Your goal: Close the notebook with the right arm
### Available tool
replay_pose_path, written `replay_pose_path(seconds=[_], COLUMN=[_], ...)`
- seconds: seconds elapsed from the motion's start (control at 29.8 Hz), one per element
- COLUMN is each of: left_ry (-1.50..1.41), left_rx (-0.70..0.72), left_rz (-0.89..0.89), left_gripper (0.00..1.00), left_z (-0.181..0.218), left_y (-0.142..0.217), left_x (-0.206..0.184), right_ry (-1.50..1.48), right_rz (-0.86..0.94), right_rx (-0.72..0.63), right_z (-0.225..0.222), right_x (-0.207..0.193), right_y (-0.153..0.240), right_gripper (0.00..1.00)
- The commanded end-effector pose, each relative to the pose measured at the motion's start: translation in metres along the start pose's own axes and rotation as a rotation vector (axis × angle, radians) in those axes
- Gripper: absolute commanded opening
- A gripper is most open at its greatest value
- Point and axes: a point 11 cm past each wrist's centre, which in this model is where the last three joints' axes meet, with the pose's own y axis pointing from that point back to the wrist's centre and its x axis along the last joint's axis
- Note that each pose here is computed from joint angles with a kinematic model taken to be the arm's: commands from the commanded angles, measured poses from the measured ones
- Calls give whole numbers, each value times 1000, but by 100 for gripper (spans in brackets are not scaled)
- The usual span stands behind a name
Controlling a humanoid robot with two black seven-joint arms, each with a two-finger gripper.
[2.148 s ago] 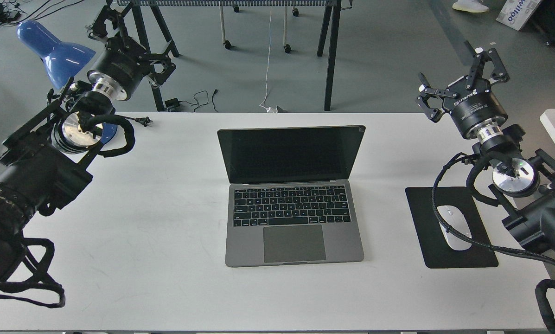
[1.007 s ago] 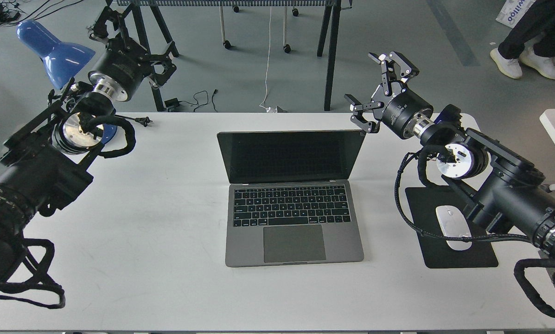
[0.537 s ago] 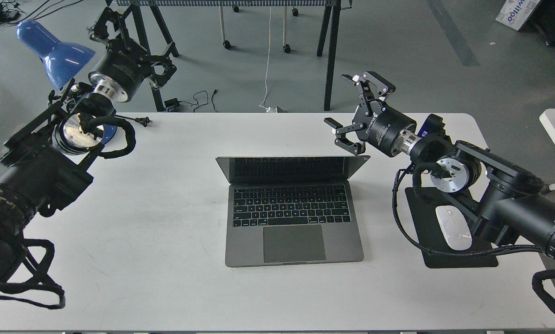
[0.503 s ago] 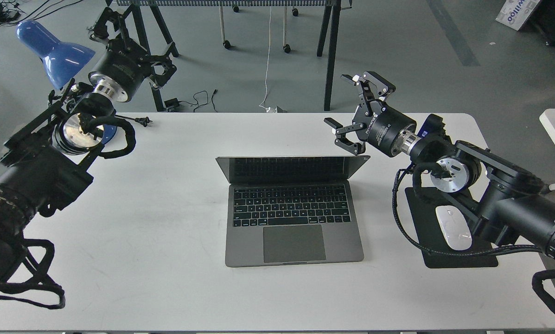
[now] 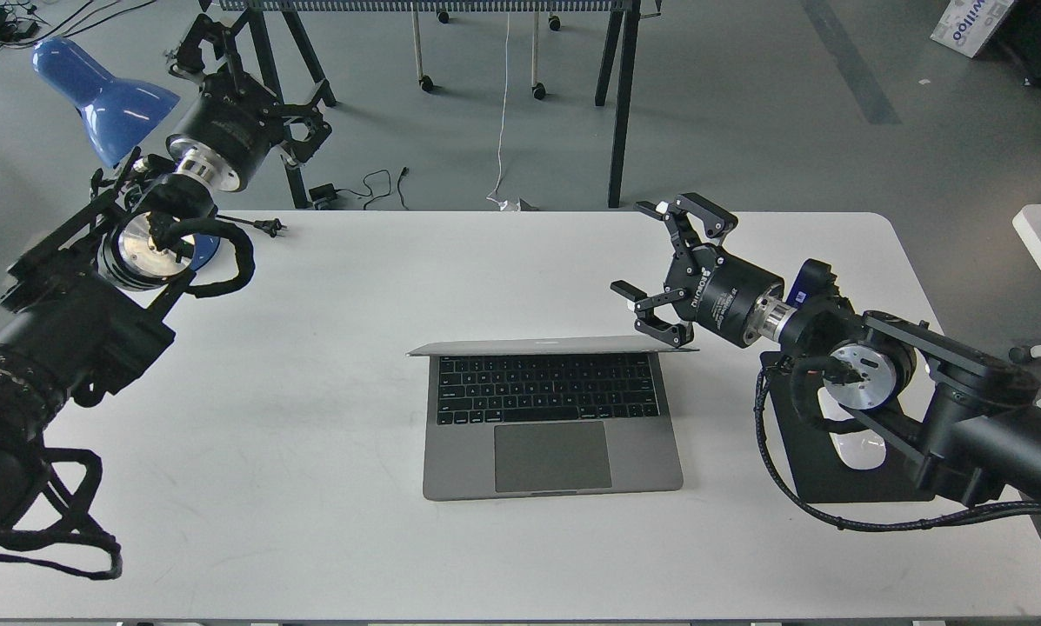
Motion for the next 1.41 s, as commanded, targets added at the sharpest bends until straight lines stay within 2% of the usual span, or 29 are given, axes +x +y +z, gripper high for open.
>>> replay_pose_path(seconds=[0.0, 0.7, 1.38], left_ry=[-1, -3, -1], left_rx=[-1, 0, -1], left_rz=[0, -1, 0], left_gripper=[100, 100, 100], left_z=[0, 0, 0], left_y=[0, 0, 0], left_x=[0, 0, 0], right_ry=[1, 17, 39], right_rz=[5, 47, 76], right_rx=[-24, -176, -224], right_z=[13, 102, 118], right_x=[2, 4, 10], right_y=[4, 23, 20], right_gripper=[100, 100, 100])
